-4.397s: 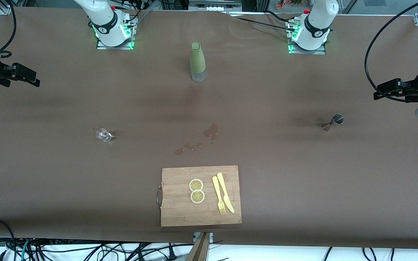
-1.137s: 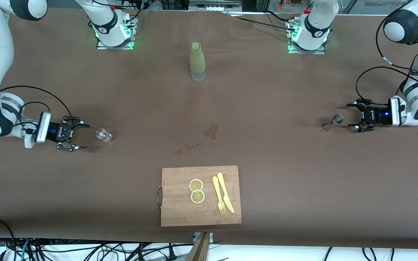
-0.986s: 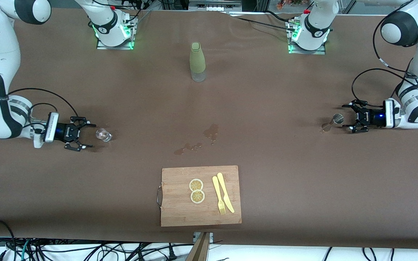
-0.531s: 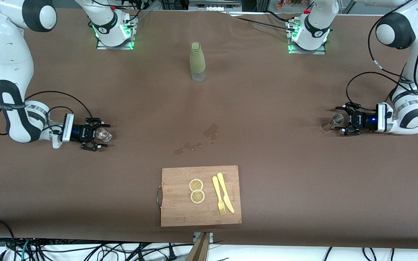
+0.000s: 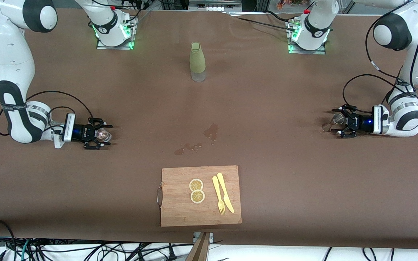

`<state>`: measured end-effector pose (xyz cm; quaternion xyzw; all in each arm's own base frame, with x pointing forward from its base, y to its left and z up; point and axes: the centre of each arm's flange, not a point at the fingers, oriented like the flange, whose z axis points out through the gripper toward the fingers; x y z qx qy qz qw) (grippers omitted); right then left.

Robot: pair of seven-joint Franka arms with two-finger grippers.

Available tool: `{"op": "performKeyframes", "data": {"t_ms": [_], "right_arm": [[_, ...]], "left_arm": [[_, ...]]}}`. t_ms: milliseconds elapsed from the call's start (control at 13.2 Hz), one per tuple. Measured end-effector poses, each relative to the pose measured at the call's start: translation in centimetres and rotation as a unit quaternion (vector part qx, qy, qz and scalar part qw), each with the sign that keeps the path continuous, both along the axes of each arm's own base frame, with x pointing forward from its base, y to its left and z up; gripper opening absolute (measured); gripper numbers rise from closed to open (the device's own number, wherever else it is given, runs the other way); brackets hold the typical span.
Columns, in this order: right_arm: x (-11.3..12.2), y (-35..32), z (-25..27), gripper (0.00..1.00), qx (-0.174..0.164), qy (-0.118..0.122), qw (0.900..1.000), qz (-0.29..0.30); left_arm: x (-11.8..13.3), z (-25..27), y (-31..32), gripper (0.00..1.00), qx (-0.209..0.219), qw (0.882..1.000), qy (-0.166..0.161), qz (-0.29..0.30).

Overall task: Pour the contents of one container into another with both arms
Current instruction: 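Close the right gripper on the glass cup while the left gripper grips the jigger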

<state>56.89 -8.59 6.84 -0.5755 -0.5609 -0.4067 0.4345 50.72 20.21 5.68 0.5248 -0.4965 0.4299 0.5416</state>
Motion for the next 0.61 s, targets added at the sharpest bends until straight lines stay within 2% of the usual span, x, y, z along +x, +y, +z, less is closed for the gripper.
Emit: {"op": "performKeyframes", "data": {"t_ms": [152,227,303,455,606], "right_arm": [[-0.01,-0.02,-0.03,0.51,0.0,0.0,1.0,0.0],[-0.02,-0.03,-0.04,0.5,0.001,0.0,1.0,-0.001],[-0.04,-0.04,-0.09,0.44,0.001,0.001,1.0,-0.001],[-0.1,-0.07,-0.21,0.23,0.001,0.002,1.0,-0.002],[-0.14,-0.06,-0.19,0.2,0.004,0.002,1.0,-0.001]], "left_arm": [[0.15,0.02,-0.14,0.99,-0.001,1.0,-0.002,0.002],[0.2,0.04,-0.13,0.96,-0.001,1.0,-0.002,0.003],[0.27,0.07,-0.09,0.89,0.0,1.0,-0.003,0.003],[0.55,0.25,0.04,0.89,0.002,1.0,-0.007,0.003],[0.66,0.33,0.1,0.85,0.003,1.0,-0.009,0.003]]}}
